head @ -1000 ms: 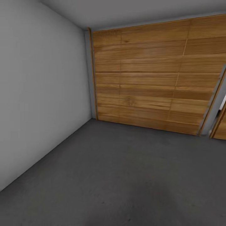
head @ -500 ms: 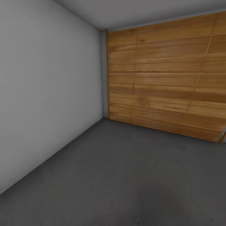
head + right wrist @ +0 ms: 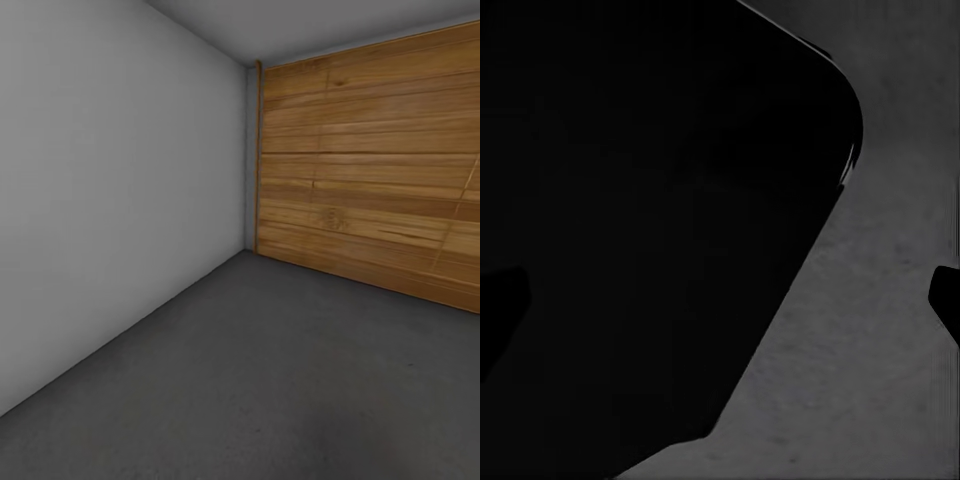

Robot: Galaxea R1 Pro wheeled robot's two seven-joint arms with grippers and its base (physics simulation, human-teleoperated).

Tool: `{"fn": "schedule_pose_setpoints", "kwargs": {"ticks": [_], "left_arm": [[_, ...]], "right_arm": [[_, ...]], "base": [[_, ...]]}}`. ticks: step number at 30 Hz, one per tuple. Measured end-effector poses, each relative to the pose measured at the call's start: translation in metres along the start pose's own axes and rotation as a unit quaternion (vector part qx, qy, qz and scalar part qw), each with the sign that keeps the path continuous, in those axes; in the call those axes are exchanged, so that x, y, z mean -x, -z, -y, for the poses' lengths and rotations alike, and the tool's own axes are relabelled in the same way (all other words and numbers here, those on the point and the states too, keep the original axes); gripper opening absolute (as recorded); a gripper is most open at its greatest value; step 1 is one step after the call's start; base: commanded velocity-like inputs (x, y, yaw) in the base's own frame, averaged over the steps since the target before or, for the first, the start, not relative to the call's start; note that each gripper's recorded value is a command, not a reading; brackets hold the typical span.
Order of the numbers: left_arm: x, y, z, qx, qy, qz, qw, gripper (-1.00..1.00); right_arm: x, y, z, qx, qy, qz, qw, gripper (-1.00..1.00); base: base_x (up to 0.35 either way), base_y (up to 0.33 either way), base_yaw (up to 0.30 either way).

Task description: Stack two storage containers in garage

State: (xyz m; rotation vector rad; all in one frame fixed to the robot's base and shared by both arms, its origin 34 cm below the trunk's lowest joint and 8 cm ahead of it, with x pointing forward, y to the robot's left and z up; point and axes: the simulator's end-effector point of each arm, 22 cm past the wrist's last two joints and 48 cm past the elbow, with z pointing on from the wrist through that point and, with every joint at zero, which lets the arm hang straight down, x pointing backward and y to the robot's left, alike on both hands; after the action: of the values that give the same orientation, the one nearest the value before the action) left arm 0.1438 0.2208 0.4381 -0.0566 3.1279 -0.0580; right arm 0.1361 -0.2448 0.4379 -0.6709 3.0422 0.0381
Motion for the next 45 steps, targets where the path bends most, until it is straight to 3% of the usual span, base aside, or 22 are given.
{"fn": "schedule_pose_setpoints", "kwargs": {"ticks": [6,34,45], "left_arm": [[0.0051,0.0001,0.0002,0.000,0.000,0.012,0.9999,1.00],[0.0062,0.0001,0.0008,0.000,0.000,0.014,0.9999,1.00],[0.0063,0.0001,0.0006,0.000,0.000,0.014,0.9999,1.00]], "right_arm": [[-0.0003,0.0000,0.0006,0.000,0.000,0.000,1.0000,1.00],[-0.0018,0.0001,-0.0007,0.000,0.000,-0.002,1.0000,1.00],[-0.0021,0.0001,0.0003,0.000,0.000,-0.002,1.0000,1.00]], "base": [[0.000,0.000,0.272],[0.000,0.000,0.273],[0.000,0.000,0.098]]}}
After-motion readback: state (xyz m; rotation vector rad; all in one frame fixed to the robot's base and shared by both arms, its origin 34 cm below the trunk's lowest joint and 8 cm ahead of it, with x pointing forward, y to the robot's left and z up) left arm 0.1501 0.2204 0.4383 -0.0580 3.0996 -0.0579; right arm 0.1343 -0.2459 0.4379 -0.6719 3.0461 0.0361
